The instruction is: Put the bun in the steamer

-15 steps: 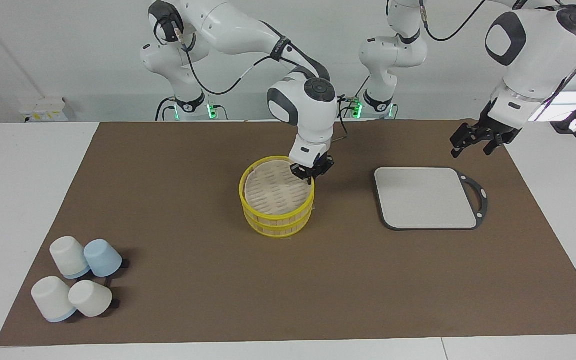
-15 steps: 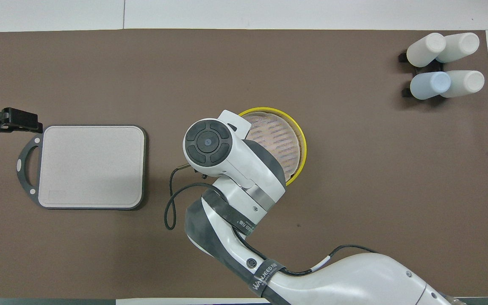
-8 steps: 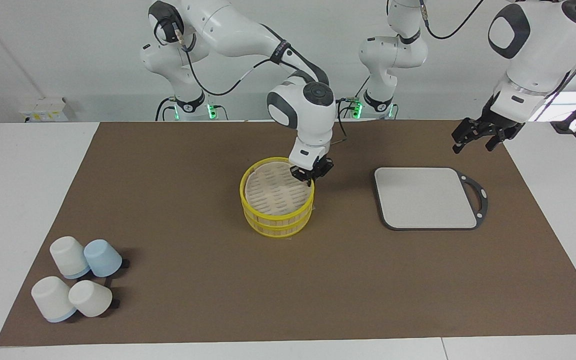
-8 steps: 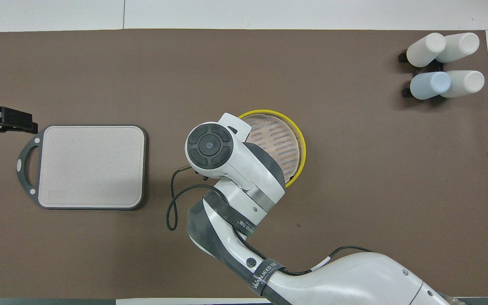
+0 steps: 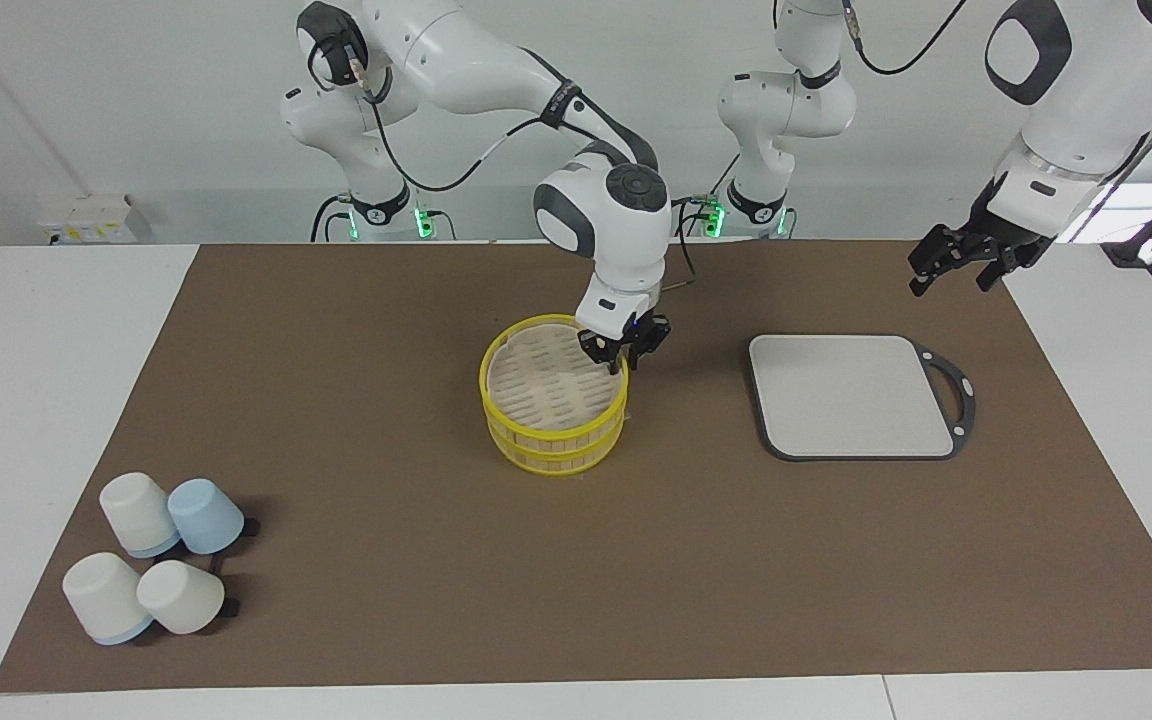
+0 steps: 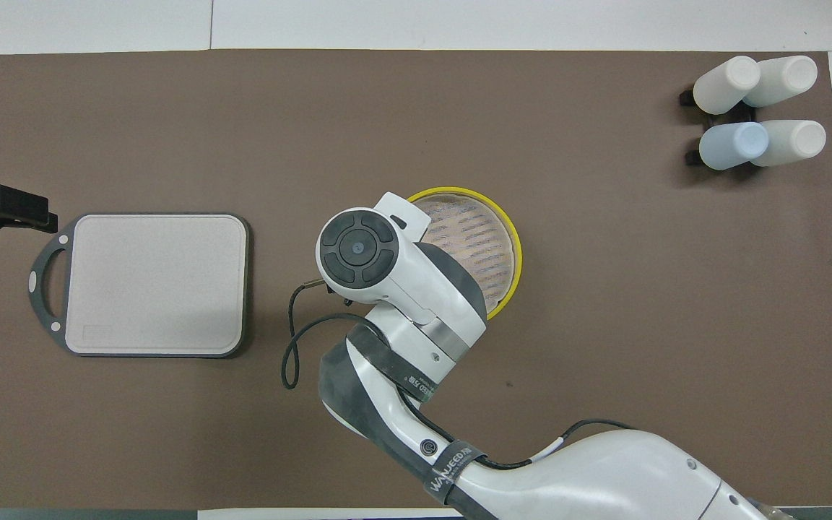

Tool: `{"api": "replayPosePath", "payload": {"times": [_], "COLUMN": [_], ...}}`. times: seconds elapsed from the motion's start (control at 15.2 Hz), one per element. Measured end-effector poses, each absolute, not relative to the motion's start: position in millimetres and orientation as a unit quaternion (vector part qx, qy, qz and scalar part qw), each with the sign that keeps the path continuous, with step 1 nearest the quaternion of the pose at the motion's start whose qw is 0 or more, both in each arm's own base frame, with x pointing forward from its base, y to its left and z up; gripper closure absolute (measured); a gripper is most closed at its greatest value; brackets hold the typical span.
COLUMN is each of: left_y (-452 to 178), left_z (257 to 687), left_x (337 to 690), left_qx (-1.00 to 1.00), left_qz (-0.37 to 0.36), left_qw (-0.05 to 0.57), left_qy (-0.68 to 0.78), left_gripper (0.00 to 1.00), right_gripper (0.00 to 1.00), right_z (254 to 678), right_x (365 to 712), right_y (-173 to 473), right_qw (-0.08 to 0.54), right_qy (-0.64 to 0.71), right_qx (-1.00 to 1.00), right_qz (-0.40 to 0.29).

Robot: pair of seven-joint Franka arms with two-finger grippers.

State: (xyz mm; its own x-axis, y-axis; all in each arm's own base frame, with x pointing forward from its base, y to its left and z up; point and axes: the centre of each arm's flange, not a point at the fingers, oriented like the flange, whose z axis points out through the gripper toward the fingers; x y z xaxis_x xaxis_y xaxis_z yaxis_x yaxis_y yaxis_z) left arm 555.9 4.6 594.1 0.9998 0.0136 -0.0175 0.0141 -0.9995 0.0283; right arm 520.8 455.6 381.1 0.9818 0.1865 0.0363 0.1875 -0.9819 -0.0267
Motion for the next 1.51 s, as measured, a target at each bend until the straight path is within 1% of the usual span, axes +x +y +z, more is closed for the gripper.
{"api": "replayPosePath", "payload": {"times": [0.07,0.13,0.26,0.33,0.46,0.59,0.72,0.92,1.05,1.25,1.51], "left_y": [2.7,1.2,-0.1,-0.1,0.3,-2.6,-8.1,-9.6,-10.3,-11.5,-11.2], "left_z": [592.4,591.4,590.7,590.8,590.8,590.8,590.3,589.4,589.4,589.4,589.4], "left_x": [556.6,557.0,557.3,557.3,557.3,557.3,557.5,557.8,557.8,557.8,557.8], "left_qx": [1.000,1.000,1.000,1.000,1.000,1.000,1.000,1.000,1.000,1.000,1.000], "left_qz": [-0.010,-0.011,-0.011,-0.011,-0.011,-0.011,-0.012,-0.013,-0.013,-0.013,-0.013], "left_qw": [0.014,0.014,0.014,0.013,0.013,0.013,0.012,0.008,0.002,0.001,0.001], "left_qy": [0.005,0.004,0.003,0.003,0.003,-0.001,-0.006,-0.008,-0.010,-0.012,-0.011], "left_gripper": [0.00,0.00,0.00,0.00,0.00,0.00,0.00,0.00,0.00,0.00,0.00], "right_gripper": [0.42,0.34,0.15,0.01,0.00,0.00,0.00,0.00,0.00,0.00,0.00], "right_z": [385.8,394.6,420.4,437.2,476.3,513.4,542.4,575.3,592.2,611.2,614.5], "right_x": [524.1,530.2,547.3,557.4,576.0,586.0,587.8,577.9,569.0,552.9,548.8], "right_y": [453.5,448.0,419.8,395.1,332.3,267.2,209.3,140.5,114.8,105.0,97.6], "right_qw": [0.017,0.020,0.014,0.005,-0.014,-0.024,-0.022,-0.020,-0.021,-0.019,-0.019], "right_qy": [-0.091,-0.085,-0.068,-0.068,-0.063,-0.030,-0.009,-0.028,-0.022,-0.014,-0.012], "right_qx": [-0.995,-0.996,-0.997,-0.997,-0.998,-0.999,-1.000,-0.999,-0.999,-0.999,-0.999], "right_qz": [-0.021,-0.028,-0.034,-0.031,-0.022,-0.011,0.005,0.033,0.040,0.046,0.045]}}
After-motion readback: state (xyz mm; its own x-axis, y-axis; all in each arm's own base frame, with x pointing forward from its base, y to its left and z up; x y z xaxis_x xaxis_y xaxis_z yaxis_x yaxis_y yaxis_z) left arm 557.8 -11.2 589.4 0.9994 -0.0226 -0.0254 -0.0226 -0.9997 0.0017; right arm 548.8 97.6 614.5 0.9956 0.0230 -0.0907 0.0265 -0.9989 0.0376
